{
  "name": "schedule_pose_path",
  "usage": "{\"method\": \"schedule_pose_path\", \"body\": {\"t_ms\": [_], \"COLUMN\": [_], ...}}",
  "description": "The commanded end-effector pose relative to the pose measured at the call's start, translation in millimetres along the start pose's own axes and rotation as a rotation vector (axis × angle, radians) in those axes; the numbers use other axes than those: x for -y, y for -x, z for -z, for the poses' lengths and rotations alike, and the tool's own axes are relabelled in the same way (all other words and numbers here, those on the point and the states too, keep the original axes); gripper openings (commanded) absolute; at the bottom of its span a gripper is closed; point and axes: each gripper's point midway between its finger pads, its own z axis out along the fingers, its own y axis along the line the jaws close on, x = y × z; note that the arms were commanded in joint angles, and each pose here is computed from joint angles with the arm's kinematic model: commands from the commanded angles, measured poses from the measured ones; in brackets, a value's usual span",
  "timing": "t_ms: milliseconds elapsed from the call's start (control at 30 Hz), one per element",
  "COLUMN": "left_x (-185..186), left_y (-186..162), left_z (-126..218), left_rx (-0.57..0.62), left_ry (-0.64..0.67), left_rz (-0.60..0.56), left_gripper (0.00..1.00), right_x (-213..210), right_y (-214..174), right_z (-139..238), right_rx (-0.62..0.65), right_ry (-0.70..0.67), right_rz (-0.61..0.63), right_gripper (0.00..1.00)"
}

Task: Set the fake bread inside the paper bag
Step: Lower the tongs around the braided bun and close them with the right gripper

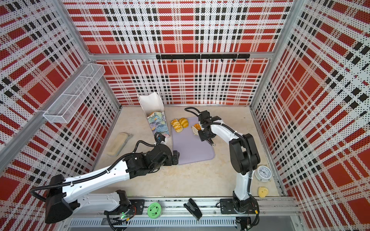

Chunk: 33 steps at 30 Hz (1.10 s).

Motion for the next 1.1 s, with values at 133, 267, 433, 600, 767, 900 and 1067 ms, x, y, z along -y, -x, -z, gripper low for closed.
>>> {"method": "schedule_pose_path", "body": {"t_ms": [133, 267, 433, 600, 767, 900, 1067], "left_x": [8, 9, 9, 7, 6, 4, 3], "left_y": [25, 28, 34, 41, 47, 52, 56], "left_z": [13, 15, 18, 25, 31, 36, 41], "left_rx": [0.070, 0.075, 0.090, 0.115, 0.130, 0.142, 0.154], "left_ry": [-0.023, -0.028, -0.029, -0.034, -0.036, -0.038, -0.042], "left_rz": [0.005, -0.002, -0.002, -0.001, -0.008, -0.012, -0.015], "left_gripper": [0.99, 0.99, 1.00, 0.99, 0.99, 1.00, 0.99], "right_x": [-4, -8, -12, -19, -29, -36, -48], "right_y": [13, 14, 11, 8, 7, 6, 5], "right_z": [36, 47, 57, 70, 85, 93, 101], "right_rx": [0.121, 0.149, 0.165, 0.196, 0.235, 0.256, 0.272], "right_ry": [0.043, 0.068, 0.092, 0.130, 0.175, 0.205, 0.236], "right_rz": [-0.025, -0.036, -0.042, -0.046, -0.049, -0.047, -0.036], "right_gripper": [0.50, 0.50, 0.50, 0.50, 0.50, 0.50, 0.50]}}
